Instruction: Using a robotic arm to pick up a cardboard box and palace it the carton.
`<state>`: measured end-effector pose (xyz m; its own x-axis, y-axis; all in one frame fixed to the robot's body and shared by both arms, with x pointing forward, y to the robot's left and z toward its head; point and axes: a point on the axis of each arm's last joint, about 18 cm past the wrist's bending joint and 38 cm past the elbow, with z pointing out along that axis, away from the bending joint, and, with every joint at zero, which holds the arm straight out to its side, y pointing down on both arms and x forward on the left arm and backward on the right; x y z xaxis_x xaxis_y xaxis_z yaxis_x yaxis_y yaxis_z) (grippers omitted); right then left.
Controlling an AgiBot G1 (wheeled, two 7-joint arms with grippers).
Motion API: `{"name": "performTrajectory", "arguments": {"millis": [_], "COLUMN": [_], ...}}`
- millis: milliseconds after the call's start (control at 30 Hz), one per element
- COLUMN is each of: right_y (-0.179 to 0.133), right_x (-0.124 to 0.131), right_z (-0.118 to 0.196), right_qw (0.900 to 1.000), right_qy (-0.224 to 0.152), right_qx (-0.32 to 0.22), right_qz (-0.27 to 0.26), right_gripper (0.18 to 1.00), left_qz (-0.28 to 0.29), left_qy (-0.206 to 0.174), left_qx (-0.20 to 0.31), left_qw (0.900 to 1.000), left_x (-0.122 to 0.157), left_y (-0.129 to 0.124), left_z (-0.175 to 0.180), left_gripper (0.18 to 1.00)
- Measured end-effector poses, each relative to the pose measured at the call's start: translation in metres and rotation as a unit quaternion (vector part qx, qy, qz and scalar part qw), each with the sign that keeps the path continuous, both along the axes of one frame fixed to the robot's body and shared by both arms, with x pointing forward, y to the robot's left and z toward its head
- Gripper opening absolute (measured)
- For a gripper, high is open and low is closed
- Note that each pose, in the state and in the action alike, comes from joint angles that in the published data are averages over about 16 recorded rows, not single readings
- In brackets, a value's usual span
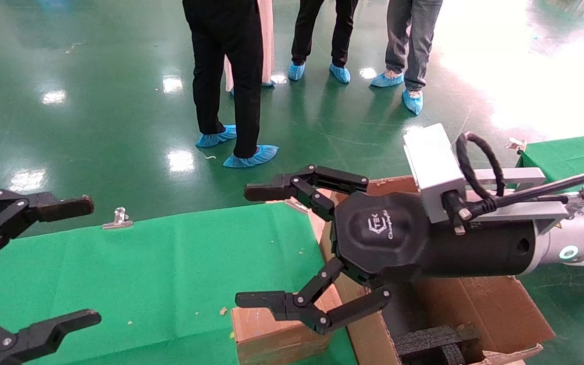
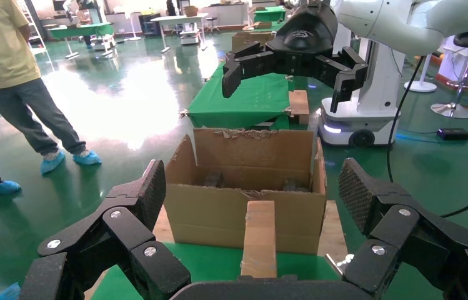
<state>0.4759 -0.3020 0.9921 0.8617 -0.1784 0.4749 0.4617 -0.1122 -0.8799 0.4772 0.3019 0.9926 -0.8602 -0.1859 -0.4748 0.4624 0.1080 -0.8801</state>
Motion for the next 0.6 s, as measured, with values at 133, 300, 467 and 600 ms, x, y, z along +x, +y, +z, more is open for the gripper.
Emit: {"name": "performTrajectory", "arguments": {"millis": [133,300,467,600], "right_y": [0.0000,0.0000,0.0000,0.0000], "right_x": [0.0000,0.0000,0.0000,0.0000], "right_z": [0.0000,0.0000,0.0000,0.0000], "right_qw": [1.000,1.000,1.000,1.000], "right_qy": [0.000,0.000,0.000,0.000], "right_qx": [0.000,0.000,0.000,0.000], "right_qz": [0.000,0.000,0.000,0.000], "right_gripper": [1.001,1.001,1.001,1.001], "left_qz": [0.000,0.000,0.000,0.000], "left_qy": [0.000,0.000,0.000,0.000], "left_qx": [0.000,0.000,0.000,0.000], "left_qw": [1.0000,1.0000,1.0000,1.0000], "left_x": [0.0000,0.0000,0.0000,0.0000], "left_y": [0.0000,0.0000,0.0000,0.0000], "left_z": [0.0000,0.0000,0.0000,0.0000], "left_gripper": [1.000,1.000,1.000,1.000]}}
